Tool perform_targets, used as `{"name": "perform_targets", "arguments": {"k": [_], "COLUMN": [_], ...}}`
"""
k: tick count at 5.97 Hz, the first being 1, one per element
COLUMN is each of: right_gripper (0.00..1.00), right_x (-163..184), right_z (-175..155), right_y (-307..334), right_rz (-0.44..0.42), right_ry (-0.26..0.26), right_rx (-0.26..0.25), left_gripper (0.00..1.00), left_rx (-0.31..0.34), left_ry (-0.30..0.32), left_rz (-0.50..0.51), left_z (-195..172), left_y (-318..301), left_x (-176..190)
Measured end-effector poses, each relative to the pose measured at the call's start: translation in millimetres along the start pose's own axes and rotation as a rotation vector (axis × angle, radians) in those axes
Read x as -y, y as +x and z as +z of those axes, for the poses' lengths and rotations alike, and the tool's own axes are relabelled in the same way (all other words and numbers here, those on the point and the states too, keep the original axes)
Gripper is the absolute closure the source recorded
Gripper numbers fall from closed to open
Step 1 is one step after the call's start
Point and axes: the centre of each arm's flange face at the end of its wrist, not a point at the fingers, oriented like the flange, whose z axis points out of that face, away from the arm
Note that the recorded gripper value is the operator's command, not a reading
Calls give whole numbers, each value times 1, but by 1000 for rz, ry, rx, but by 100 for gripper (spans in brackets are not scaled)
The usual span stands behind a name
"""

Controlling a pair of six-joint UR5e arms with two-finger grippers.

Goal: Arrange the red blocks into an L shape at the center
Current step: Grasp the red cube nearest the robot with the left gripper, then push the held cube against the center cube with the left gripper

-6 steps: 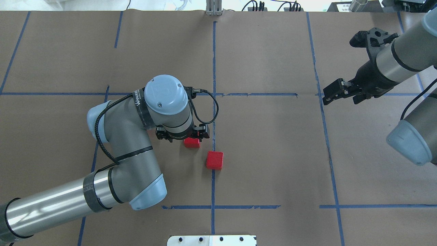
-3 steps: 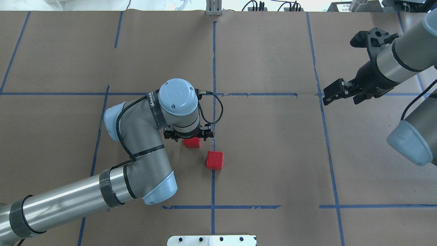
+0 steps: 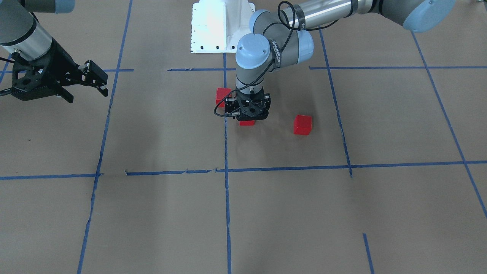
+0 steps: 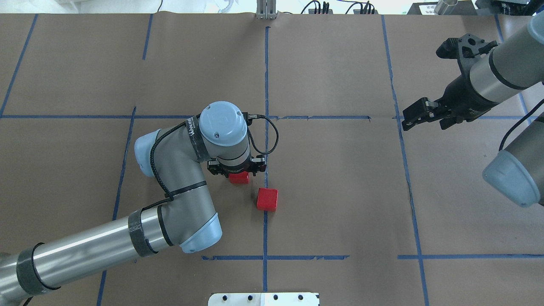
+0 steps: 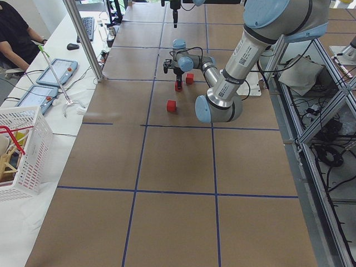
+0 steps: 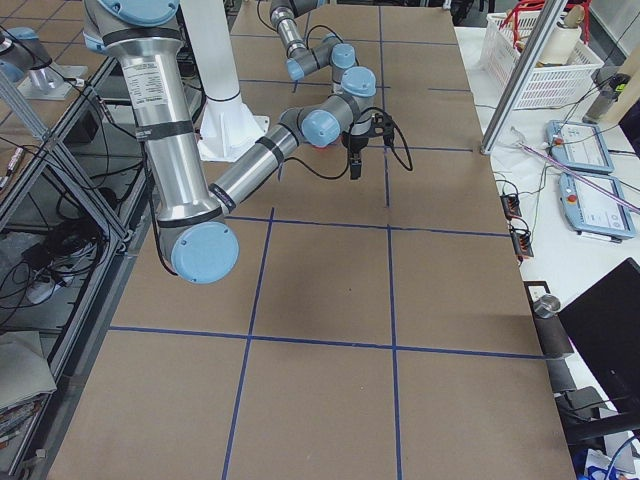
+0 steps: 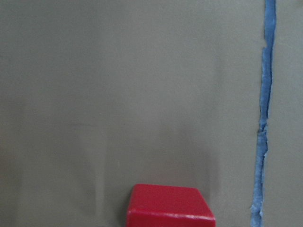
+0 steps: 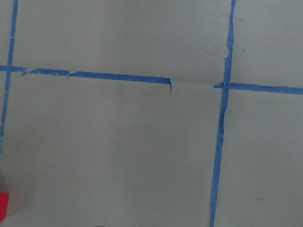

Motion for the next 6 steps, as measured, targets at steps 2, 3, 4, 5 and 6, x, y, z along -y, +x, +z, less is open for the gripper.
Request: {"name": "perform_targets", "arguments": {"k": [2,3,4,5,6], "right_gripper": [0,0,0,0,0], "right_x": [0,-1,-2,-3,-3], "right_z": [0,0,0,0,0], "right_y": [0,2,4,4,4], "right_rz": [2,5,7,7,6], "right_ry": [1,-1,-2,-2,-1], "right_rx": [0,-2,-3,-3,-3], "left_gripper": [100,100,100,100,100], "left_rx": [-14,-27,-34,-32,-24], "left_ry": [19,55,85,87,90], "left_rz": [4,1,-11,-18,-16], "left_z": [-9,-22,-32,-31,-23], "left_y": [9,25,37,45,53], "left_x": [1,3,5,-2,-17]}}
